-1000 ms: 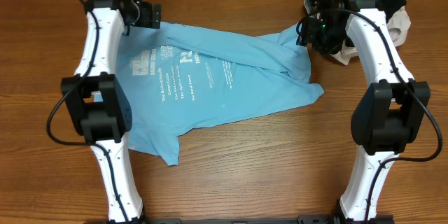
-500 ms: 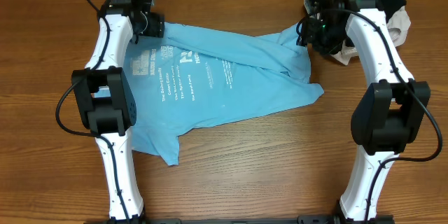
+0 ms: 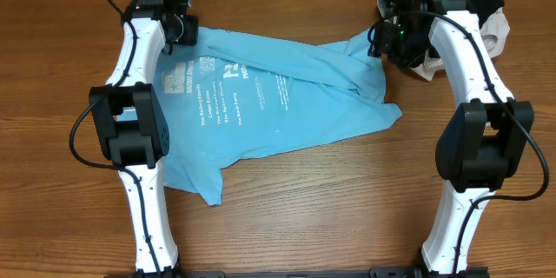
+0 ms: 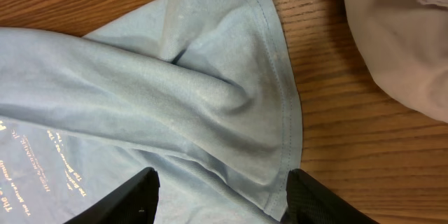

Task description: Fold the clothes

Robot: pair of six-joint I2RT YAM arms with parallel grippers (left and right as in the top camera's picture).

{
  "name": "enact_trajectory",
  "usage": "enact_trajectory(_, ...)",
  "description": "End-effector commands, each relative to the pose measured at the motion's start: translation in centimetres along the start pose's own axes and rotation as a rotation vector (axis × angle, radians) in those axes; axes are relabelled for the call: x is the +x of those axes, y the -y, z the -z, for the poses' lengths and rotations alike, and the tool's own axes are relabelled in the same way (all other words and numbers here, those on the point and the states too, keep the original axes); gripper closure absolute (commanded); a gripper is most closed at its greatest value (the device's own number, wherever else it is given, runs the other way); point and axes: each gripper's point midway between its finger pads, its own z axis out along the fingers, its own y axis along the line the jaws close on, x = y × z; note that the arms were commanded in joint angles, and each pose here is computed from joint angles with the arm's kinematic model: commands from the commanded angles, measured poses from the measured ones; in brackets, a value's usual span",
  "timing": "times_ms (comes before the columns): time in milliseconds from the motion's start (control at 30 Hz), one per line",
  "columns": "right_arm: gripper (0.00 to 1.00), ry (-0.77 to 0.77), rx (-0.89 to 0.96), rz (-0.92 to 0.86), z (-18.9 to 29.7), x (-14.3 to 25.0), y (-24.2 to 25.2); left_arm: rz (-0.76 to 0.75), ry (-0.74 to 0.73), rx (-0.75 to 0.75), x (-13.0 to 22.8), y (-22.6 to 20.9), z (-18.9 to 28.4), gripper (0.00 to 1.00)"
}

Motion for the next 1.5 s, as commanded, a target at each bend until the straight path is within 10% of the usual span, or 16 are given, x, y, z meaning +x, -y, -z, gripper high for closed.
enact_trajectory(0, 0.38, 0.061, -0.021, 0.028, 2.4, -1.0, -1.2, -0.003, -0.003, 0.013, 0.2, 0.5, -0.5, 0.63)
enact_trajectory(700, 0.38, 0.061, -0.021, 0.028, 2.4, -1.0, -1.2, -0.004, 0.002, -0.010, 0.5, -0.1, -2.0, 0.75)
enact_trajectory(933, 0.38, 0.061, -0.021, 0.028, 2.4, -1.0, -1.2, -0.003, -0.003, -0.011, 0.6, -0.1, -2.0, 0.96)
enact_trajectory(1467, 0.38, 0.062, -0.021, 0.028, 2.4, -1.0, -1.2, 0.068, -0.033, -0.011, -0.6, 0.1, 1.1, 0.96)
